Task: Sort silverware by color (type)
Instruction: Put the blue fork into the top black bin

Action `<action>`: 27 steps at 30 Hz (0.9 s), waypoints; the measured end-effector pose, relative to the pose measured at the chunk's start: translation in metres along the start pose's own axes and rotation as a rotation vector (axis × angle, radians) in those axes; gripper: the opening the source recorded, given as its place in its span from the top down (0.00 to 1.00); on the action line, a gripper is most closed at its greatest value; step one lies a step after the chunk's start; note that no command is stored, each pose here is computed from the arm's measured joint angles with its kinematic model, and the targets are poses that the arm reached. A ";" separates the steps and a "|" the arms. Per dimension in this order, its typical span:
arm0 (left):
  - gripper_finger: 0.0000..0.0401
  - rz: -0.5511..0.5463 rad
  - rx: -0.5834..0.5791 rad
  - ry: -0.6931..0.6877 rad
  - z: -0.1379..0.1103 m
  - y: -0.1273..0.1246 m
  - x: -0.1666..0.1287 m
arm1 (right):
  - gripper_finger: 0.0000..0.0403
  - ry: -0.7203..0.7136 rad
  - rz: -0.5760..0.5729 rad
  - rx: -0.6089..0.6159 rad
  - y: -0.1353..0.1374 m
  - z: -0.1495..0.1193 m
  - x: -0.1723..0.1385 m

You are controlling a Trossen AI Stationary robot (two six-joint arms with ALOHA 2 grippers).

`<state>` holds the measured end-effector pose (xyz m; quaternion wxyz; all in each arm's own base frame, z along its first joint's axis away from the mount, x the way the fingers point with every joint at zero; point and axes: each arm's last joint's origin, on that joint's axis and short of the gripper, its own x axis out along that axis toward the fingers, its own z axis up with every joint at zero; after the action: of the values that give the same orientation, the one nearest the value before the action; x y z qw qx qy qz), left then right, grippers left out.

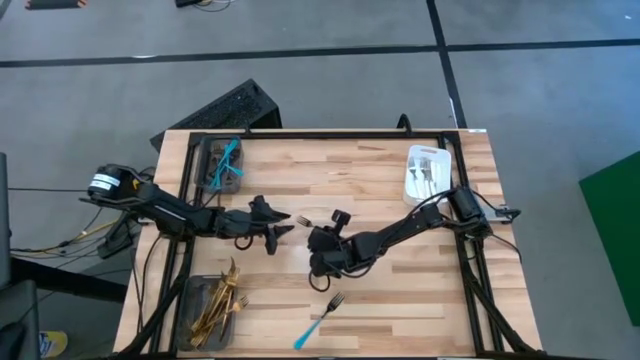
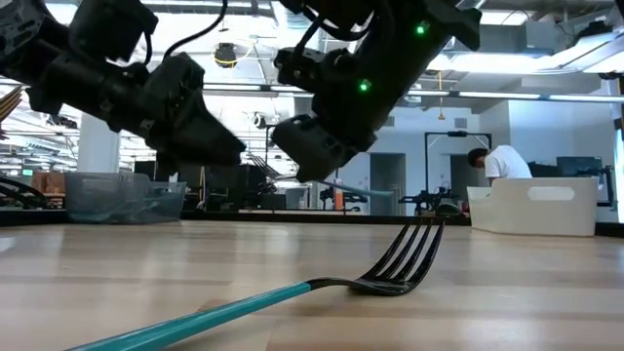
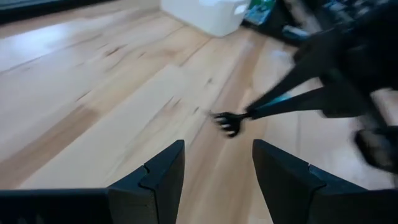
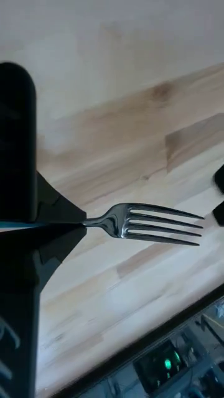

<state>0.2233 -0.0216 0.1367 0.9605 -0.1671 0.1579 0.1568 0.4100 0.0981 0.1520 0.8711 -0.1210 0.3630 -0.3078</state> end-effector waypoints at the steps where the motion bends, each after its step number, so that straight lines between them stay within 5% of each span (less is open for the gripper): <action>1: 0.56 -0.016 0.003 -0.011 0.001 -0.001 0.000 | 0.96 0.005 -0.009 -0.008 -0.001 0.000 0.000; 15: 0.56 0.035 -0.059 -0.061 0.010 0.011 0.005 | 0.96 -0.001 -0.013 -0.053 -0.001 0.002 -0.001; 27: 0.56 -0.049 -0.097 -0.016 0.011 0.013 0.007 | 0.96 -0.011 -0.012 -0.072 -0.001 0.004 -0.002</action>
<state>0.2272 -0.0041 0.1404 0.9561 -0.2159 0.1385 0.1419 0.4110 0.0990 0.1559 0.8664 -0.1562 0.3681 -0.2991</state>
